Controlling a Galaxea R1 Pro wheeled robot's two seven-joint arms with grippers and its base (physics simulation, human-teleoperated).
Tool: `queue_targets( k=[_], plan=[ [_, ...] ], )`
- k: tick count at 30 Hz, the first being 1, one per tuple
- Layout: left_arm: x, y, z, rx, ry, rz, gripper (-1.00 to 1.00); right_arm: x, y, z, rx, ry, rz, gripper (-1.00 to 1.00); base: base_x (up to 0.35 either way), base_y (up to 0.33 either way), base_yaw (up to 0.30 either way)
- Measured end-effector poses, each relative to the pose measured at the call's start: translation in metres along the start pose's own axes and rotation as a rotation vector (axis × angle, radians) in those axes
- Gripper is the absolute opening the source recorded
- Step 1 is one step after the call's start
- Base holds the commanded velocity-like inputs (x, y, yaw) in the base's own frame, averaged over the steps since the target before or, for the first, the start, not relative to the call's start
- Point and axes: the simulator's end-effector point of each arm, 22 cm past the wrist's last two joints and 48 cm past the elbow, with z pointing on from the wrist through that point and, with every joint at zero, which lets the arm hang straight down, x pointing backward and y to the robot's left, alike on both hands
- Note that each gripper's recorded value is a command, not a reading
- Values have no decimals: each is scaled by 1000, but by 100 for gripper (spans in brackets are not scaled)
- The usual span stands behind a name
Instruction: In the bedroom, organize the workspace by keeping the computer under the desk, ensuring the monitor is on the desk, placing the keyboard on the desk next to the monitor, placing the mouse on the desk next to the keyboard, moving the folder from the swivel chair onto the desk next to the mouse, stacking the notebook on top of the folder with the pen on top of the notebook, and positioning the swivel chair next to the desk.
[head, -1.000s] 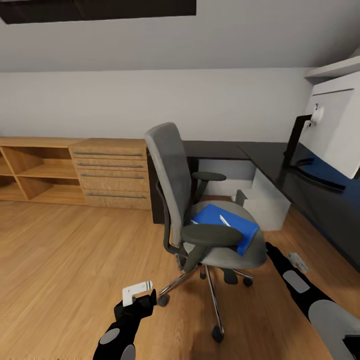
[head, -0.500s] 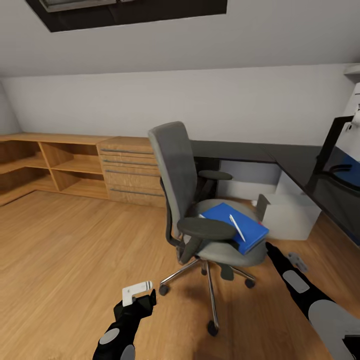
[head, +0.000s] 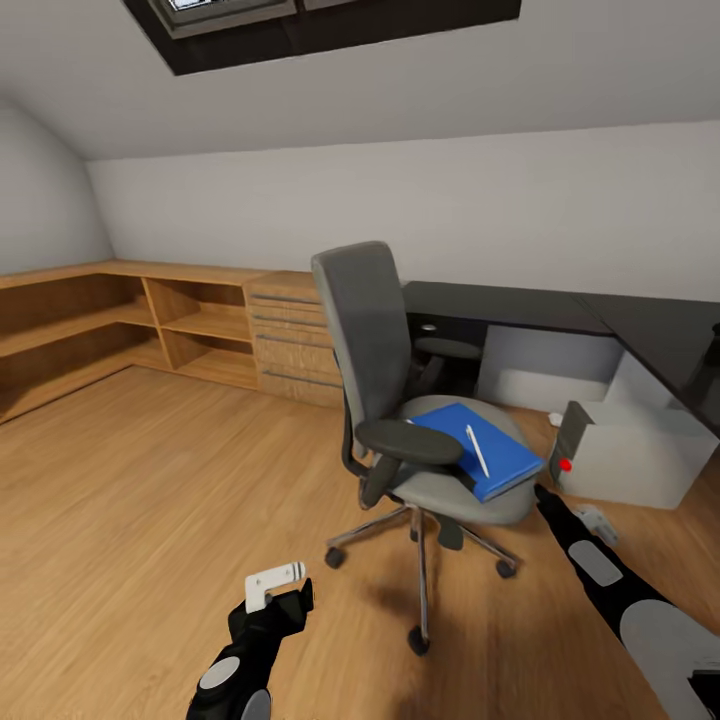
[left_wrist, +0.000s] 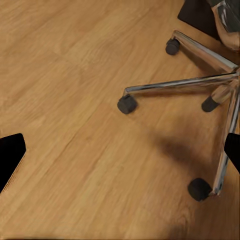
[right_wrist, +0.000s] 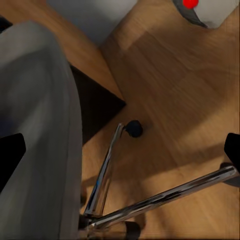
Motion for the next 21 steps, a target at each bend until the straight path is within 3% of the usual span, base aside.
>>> queue_targets(
  k=[10,16,21],
  plan=[
    [1,-1,0,0,1,3,100,8,5,0,-12,12,-8,100,0,0,159],
    [1,0,0,-1,1,3,100,7,4,0,-10,11,-9,100,0,0,-6],
    [1,-1,0,1,1,3,100,7,4,0,-10,11,-10,100,0,0,-201]
  ],
)
